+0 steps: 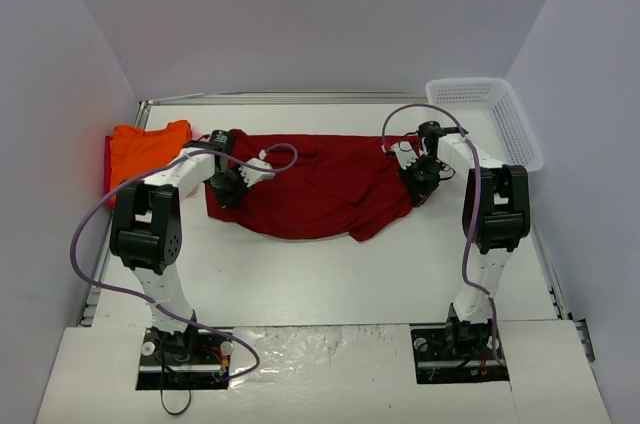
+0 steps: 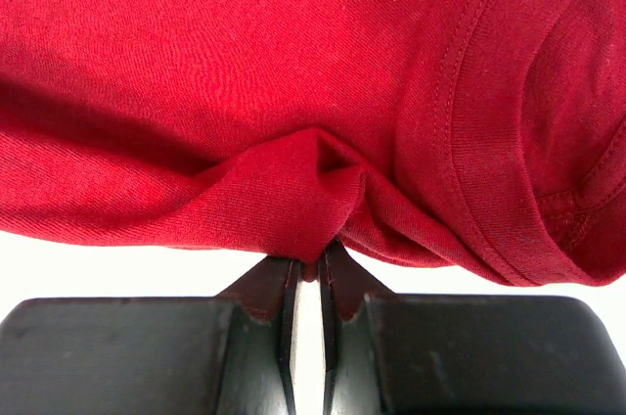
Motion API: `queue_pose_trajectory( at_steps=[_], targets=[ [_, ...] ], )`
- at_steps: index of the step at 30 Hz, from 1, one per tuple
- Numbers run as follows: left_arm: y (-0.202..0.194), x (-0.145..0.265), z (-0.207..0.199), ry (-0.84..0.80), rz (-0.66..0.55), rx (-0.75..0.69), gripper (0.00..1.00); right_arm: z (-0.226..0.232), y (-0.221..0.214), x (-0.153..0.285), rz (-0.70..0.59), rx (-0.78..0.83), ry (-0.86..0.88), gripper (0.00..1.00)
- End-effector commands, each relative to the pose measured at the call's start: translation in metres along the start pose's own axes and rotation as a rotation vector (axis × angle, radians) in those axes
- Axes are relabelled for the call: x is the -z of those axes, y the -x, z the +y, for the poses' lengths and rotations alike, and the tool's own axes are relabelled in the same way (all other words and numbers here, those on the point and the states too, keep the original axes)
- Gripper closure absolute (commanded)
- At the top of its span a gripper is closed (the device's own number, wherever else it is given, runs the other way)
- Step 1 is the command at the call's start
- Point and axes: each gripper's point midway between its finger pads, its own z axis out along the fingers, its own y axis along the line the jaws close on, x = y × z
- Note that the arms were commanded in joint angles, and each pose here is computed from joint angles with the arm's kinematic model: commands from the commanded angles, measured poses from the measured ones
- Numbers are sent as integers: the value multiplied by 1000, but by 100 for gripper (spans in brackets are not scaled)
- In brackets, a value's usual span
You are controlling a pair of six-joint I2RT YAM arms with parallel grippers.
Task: Fold and stack the t-shirts
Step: Flatten out the tshirt
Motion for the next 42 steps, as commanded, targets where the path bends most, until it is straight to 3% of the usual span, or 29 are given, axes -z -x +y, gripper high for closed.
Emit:
queue_pose_trajectory(
  at_steps=[1, 4, 12, 19, 25, 34, 42],
  targets=[
    [5, 5, -7, -35, -8, -7, 90, 5, -15, -3, 51, -21, 22, 100],
    [4, 6, -8, -37, -4, -6, 97, 5, -15, -3, 51, -23, 22, 100],
    [10, 29, 12, 91, -34, 48, 98, 3, 0, 15, -14, -15, 0, 100],
    [29, 98, 41, 241, -211, 289, 98, -17, 32, 68, -134, -7, -137, 100],
    [33, 171, 67, 454, -332, 358, 97, -39, 52, 122, -234, -28, -271, 100],
    [25, 227, 58, 600, -381, 380, 98, -34, 59, 180, -363, -36, -351, 100],
    [11, 242, 33, 629, -382, 376, 98, -9, 37, 192, -390, -13, -348, 100]
  ],
)
